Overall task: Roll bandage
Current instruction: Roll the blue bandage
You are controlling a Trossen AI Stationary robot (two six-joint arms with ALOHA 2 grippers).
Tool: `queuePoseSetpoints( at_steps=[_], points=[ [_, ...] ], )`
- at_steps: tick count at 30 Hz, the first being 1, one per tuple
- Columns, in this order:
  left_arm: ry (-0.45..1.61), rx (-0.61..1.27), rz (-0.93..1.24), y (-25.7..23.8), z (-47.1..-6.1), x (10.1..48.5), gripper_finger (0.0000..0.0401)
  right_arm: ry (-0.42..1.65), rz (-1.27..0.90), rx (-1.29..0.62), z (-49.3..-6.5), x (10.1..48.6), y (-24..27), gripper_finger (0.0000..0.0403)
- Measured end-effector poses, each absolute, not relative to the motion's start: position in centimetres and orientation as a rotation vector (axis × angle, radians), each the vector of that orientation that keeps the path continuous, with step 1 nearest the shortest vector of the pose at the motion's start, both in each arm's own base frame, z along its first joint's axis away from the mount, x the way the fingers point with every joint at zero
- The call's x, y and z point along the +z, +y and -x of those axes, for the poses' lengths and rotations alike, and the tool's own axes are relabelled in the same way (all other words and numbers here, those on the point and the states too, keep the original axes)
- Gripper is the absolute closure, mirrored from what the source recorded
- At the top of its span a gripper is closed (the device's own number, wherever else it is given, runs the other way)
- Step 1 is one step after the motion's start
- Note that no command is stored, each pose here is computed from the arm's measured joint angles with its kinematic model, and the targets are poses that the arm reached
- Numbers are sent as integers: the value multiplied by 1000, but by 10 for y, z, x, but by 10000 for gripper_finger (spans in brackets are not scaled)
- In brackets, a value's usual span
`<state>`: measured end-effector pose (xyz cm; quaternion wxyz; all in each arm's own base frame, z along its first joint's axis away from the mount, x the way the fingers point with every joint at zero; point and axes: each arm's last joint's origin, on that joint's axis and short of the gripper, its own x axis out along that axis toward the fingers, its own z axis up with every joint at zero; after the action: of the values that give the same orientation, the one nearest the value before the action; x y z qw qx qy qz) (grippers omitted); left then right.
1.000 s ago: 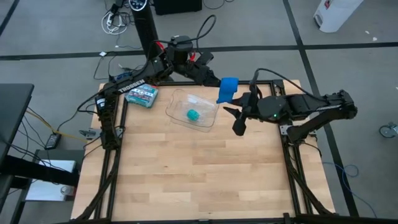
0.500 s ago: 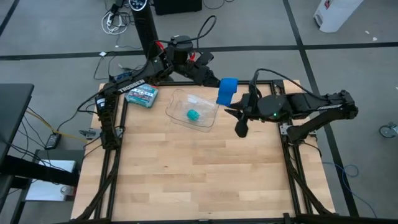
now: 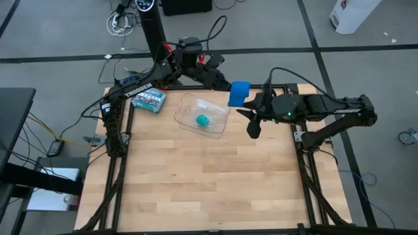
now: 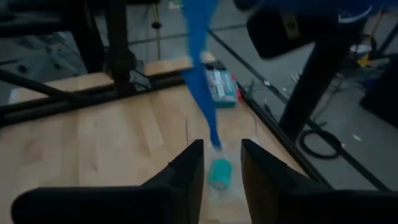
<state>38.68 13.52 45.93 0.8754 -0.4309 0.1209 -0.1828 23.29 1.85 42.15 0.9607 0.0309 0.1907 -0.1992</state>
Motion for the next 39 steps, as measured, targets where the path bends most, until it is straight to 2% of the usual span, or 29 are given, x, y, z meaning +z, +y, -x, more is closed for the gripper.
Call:
queuePoseSetpoints(
  at_steps=[7,21,26,34,39],
  points=[
    [252,-381,900,135,-387,459,376,382,-105,-241,-236,424,18,281],
    [251,-377,901,137,-386,459,376,306,-103,-261,-239,431,15,284],
    [251,-377,901,137,-386,459,376,282,-136,-257,-234,434,16,310],
    [251,-376,901,137,-386,459,376,266,-132,-283,-225,439,14,394],
    [246,-368,901,140,-385,459,376,323,-157,-274,-222,434,15,401]
  ],
)
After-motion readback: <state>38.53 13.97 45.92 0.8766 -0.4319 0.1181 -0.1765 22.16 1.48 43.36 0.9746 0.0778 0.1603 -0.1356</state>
